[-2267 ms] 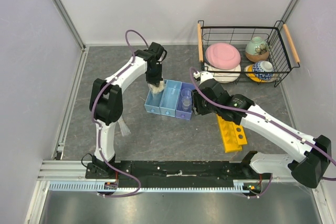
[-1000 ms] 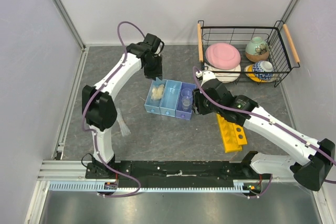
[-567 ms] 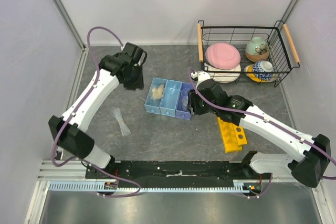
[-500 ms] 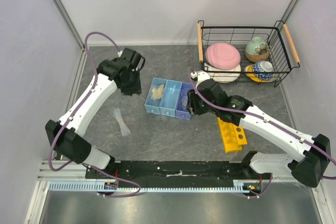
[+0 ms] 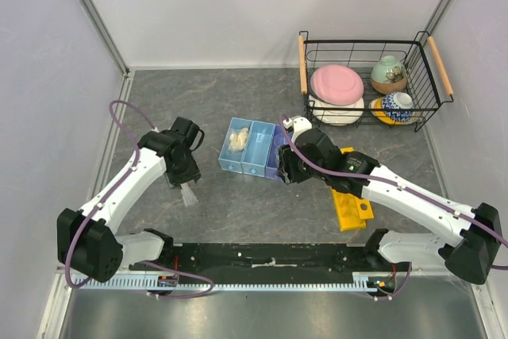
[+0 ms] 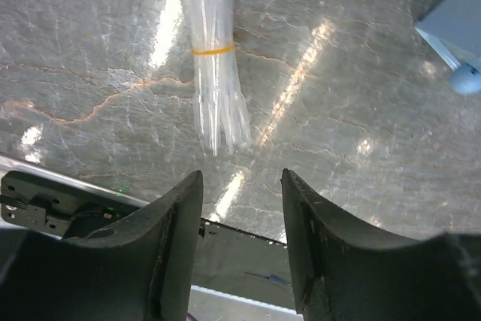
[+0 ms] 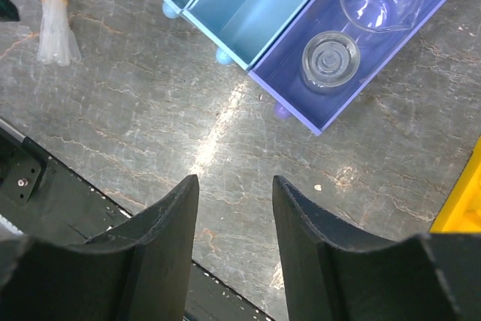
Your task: Organize the chemistry lab equipment
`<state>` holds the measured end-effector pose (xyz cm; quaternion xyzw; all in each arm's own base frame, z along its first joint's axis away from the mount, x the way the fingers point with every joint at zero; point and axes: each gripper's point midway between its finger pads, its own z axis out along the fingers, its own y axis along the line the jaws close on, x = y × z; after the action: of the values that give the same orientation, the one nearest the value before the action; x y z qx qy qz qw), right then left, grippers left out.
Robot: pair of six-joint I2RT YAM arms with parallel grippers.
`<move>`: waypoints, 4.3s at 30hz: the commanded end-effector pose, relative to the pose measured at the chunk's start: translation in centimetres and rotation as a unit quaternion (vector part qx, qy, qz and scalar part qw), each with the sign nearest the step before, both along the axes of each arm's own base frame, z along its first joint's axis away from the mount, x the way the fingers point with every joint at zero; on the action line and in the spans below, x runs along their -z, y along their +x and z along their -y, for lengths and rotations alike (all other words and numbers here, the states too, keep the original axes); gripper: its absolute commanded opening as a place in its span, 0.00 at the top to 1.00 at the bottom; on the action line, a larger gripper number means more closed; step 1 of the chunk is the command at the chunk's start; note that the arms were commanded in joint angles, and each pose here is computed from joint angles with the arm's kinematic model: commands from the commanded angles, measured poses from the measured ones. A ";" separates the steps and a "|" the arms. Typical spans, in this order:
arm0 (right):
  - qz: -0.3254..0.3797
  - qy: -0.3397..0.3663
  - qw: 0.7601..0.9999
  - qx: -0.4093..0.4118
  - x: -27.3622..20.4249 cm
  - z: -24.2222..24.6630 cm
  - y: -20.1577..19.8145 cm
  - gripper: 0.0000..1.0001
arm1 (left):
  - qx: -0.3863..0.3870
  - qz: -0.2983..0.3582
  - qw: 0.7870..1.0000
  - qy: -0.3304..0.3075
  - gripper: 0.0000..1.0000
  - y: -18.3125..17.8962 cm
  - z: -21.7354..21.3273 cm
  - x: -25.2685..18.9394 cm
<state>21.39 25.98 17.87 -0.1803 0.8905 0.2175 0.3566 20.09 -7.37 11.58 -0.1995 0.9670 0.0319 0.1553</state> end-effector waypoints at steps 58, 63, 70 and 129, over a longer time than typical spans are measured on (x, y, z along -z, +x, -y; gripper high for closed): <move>0.021 0.027 0.999 -0.018 -2.2 -1.5 -2.2 0.47 | 0.006 0.030 0.998 -0.049 0.84 9.1 -1.3 0.4; 0.027 0.023 0.999 -0.015 -2.8 -1.5 -2.3 0.47 | 0.097 0.067 0.993 -0.032 0.85 11.1 3.6 -6.6; 0.032 0.024 0.999 -0.011 -3.5 -0.9 -2.6 0.47 | 0.231 0.126 0.965 -0.014 0.87 13.8 10.8 -13.9; 0.046 0.052 0.995 0.067 -5.2 6.5 -5.3 0.48 | 0.320 0.033 0.946 -0.047 0.95 17.5 21.8 7.6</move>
<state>15.94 19.62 22.41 -0.1212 0.8770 0.2247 0.4070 36.88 -28.50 5.79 0.1455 0.9701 -0.0826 0.1759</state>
